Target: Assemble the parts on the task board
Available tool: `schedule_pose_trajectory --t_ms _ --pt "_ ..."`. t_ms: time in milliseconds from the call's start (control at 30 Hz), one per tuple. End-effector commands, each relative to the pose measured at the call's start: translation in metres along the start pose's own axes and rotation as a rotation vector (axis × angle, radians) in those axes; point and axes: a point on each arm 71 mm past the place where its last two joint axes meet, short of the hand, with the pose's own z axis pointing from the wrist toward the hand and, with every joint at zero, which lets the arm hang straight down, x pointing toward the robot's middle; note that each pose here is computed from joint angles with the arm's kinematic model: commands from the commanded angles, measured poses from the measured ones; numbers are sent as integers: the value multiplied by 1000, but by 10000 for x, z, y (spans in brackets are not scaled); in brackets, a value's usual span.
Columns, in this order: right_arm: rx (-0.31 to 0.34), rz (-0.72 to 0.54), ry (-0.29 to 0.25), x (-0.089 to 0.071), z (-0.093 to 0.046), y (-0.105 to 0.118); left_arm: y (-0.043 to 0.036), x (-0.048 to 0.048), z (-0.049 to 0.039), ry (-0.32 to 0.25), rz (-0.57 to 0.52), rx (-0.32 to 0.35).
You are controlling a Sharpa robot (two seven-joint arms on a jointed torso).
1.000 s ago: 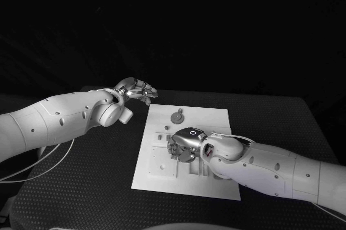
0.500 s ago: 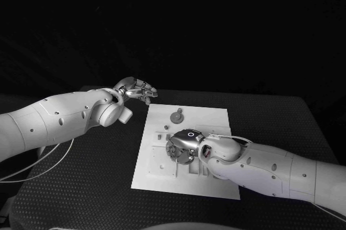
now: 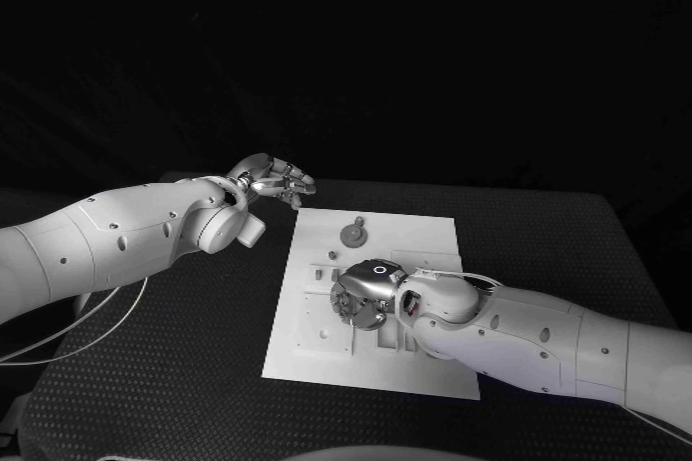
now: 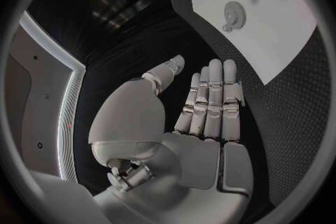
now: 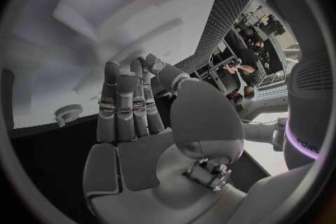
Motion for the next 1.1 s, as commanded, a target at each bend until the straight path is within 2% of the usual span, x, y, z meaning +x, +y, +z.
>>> schedule_pose_trajectory --t_ms 33,467,633,833,1100 --pt "27 8 7 39 -21 -60 -22 2 0 5 -8 14" --pt "39 37 -44 5 -41 -103 -20 -3 -1 5 -8 12" --pt "41 40 -40 8 -48 -112 -18 -5 -2 4 -9 11" --pt "49 42 -61 -14 -102 -148 -14 -14 -5 3 -9 11" --pt "55 90 -126 -250 -286 -252 -6 -39 -13 -1 -8 14"
